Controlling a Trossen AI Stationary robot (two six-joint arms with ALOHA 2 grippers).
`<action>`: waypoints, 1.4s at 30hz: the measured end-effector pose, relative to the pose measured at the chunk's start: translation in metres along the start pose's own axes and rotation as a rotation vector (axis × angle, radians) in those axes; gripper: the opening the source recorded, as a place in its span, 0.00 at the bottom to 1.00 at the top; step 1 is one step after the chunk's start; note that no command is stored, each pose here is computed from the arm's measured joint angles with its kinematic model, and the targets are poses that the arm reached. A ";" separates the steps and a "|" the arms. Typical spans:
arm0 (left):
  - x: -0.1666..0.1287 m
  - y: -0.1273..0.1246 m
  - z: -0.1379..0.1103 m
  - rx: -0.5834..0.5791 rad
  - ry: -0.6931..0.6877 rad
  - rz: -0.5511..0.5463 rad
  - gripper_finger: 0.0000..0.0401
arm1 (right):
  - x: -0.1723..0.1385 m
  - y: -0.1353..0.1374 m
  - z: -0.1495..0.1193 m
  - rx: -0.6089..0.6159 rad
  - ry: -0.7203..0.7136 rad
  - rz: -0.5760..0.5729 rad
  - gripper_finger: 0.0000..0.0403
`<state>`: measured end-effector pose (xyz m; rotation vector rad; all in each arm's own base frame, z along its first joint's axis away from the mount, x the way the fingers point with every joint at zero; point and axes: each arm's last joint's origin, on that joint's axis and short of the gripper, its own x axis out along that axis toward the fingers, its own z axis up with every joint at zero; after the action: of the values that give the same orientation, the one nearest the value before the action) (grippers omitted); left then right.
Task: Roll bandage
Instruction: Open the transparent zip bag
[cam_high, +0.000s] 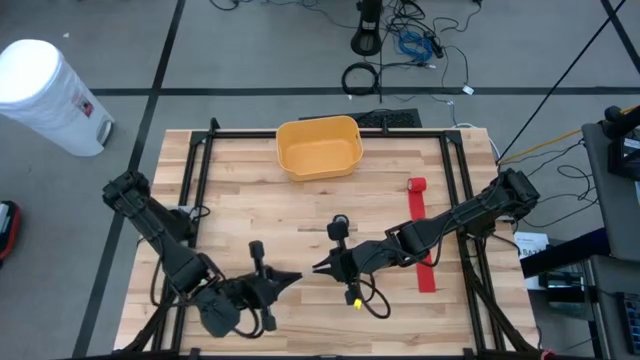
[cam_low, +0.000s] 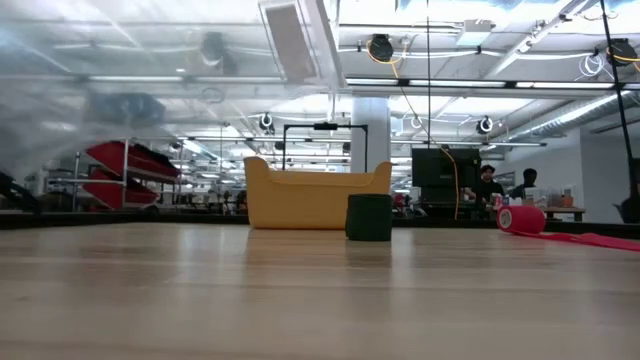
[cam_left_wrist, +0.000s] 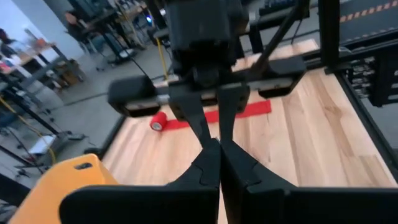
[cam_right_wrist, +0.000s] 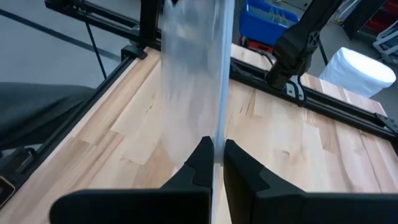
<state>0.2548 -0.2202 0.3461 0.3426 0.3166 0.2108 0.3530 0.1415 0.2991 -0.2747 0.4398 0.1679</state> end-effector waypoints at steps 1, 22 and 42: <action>-0.002 -0.001 0.002 0.008 -0.006 0.008 0.00 | 0.000 0.000 0.000 0.000 0.004 0.001 0.02; -0.067 -0.016 0.014 0.076 -0.115 0.221 0.00 | 0.000 0.001 -0.005 -0.005 0.049 0.007 0.02; -0.069 -0.016 0.015 0.088 -0.118 0.120 0.00 | -0.012 0.006 0.009 0.004 -0.057 0.015 0.27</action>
<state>0.1986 -0.2568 0.3724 0.4597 0.1892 0.2943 0.3444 0.1484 0.3113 -0.2622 0.3860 0.1889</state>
